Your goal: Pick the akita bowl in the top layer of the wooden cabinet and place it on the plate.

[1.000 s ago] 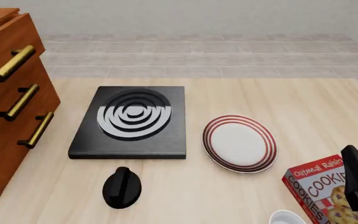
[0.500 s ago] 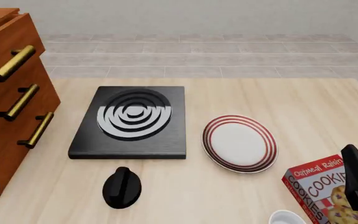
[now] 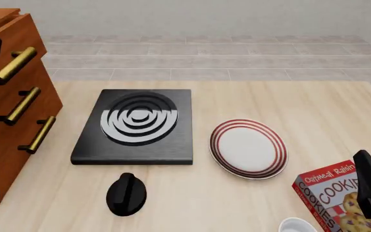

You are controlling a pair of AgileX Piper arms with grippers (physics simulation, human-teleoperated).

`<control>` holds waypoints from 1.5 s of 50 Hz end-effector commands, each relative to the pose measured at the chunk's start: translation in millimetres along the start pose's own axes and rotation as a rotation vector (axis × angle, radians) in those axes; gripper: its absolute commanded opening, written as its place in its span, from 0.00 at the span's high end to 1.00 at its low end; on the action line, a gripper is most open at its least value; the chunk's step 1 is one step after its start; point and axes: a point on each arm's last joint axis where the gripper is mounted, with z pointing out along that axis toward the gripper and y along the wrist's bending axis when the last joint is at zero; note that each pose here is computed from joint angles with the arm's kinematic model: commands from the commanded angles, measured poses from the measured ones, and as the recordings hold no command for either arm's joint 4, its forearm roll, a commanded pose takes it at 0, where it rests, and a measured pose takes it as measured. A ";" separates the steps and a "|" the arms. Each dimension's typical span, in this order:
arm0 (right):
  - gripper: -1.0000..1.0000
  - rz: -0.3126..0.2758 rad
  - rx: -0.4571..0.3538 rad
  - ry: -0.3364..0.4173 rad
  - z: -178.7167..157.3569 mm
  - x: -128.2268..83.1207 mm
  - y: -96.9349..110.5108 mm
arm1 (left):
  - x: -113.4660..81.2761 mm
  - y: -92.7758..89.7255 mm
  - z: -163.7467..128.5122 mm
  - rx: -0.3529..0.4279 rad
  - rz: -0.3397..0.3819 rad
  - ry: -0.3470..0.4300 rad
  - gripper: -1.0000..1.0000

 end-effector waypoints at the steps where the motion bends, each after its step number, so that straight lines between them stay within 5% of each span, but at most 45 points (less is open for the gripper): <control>1: 0.00 0.002 0.000 0.001 -0.1 0.0 0.0 | -9.7 5.8 5.0 -0.001 0.014 0.039 0.00; 31: 0.00 0.004 0.000 -0.003 -0.1 -0.5 0.0 | -12.4 26.9 0.5 -0.067 0.044 0.104 0.00; 50: 0.00 0.005 -0.001 -0.003 -0.1 -0.7 0.1 | 4.4 44.0 8.6 -0.144 0.036 0.150 0.00; 75: 0.00 0.005 -0.002 -0.002 -0.1 -0.8 0.2 | 29.3 44.6 31.5 -0.145 -0.009 0.210 0.00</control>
